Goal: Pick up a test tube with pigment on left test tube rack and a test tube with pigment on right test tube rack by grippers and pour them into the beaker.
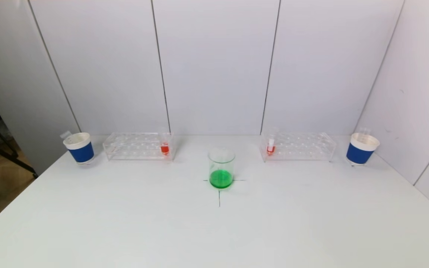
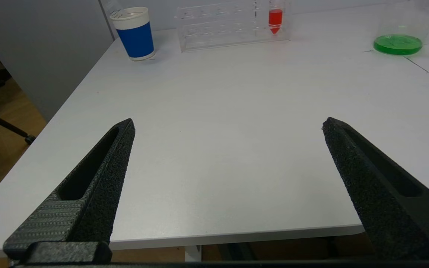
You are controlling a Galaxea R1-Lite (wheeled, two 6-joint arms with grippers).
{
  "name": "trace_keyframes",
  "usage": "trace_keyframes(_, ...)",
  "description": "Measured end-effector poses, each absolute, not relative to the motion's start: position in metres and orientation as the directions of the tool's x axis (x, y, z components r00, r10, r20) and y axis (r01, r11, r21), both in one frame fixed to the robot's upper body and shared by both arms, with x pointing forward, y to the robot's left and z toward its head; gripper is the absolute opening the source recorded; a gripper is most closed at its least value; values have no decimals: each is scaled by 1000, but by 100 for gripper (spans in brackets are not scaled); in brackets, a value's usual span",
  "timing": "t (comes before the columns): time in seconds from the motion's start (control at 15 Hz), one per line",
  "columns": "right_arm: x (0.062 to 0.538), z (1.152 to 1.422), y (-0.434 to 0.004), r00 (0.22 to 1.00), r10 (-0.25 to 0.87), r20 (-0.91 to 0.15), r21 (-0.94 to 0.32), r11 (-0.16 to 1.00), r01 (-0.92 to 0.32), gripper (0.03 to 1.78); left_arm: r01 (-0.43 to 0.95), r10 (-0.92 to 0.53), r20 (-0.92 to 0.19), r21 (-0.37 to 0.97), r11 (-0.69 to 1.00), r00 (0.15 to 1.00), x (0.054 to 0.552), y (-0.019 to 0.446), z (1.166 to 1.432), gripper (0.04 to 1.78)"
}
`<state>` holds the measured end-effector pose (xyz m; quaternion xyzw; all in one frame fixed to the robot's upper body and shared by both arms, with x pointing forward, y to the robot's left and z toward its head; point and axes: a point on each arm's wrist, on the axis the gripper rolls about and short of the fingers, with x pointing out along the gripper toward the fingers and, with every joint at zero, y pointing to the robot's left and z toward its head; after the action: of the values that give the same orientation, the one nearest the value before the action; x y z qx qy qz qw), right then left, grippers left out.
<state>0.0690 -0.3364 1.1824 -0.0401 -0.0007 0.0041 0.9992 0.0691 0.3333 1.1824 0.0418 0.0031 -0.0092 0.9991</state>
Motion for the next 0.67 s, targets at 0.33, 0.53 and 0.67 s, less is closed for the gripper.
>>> trace_keyframes(0.33,69,1182,-336,1000,30,1,-83,996,-30,177,19,-18,-7,83,996,1000,69,333,1182,176)
trace_keyframes(0.53,69,1182,-336,1000,15,0,-5,1000,-15,177,19,-18,-7,84,996,1000,69,333,1182,176)
trace_keyframes(0.67,69,1182,-336,1000,15,0,-2,1000,-15,177,19,-19,-7,84,996,1000,69,333,1182,176)
